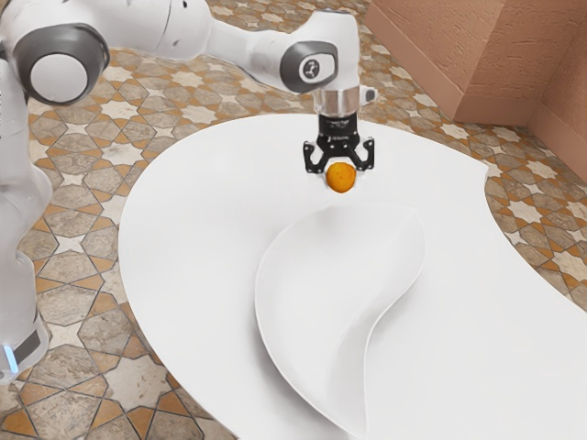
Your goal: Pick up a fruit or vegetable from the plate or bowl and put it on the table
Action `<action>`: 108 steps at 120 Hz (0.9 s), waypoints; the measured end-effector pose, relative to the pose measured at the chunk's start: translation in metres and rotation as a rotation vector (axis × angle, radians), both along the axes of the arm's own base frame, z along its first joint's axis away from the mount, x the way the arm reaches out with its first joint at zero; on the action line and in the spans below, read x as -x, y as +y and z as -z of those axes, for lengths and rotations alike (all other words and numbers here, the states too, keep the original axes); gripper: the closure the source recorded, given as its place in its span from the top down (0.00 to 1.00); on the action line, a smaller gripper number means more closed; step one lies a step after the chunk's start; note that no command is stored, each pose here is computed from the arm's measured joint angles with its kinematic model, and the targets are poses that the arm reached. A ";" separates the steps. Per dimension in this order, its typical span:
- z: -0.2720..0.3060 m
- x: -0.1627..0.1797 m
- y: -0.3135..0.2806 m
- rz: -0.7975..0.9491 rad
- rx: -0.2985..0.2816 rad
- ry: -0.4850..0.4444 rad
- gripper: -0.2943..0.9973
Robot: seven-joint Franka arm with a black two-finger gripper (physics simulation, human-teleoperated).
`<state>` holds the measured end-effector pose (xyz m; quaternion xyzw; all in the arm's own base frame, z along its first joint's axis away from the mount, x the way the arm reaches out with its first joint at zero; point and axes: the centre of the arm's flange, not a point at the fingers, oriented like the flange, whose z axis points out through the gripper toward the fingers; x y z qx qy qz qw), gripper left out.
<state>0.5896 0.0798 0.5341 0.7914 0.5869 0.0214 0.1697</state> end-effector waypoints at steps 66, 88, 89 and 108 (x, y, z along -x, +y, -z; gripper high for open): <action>-0.012 0.021 0.104 -0.183 -0.016 -0.021 0.73; -0.089 -0.010 0.041 -0.194 -0.065 -0.115 0.76; -0.096 -0.013 0.027 -0.183 -0.071 -0.121 0.76; -0.164 -0.012 -0.126 -0.168 -0.039 -0.024 0.77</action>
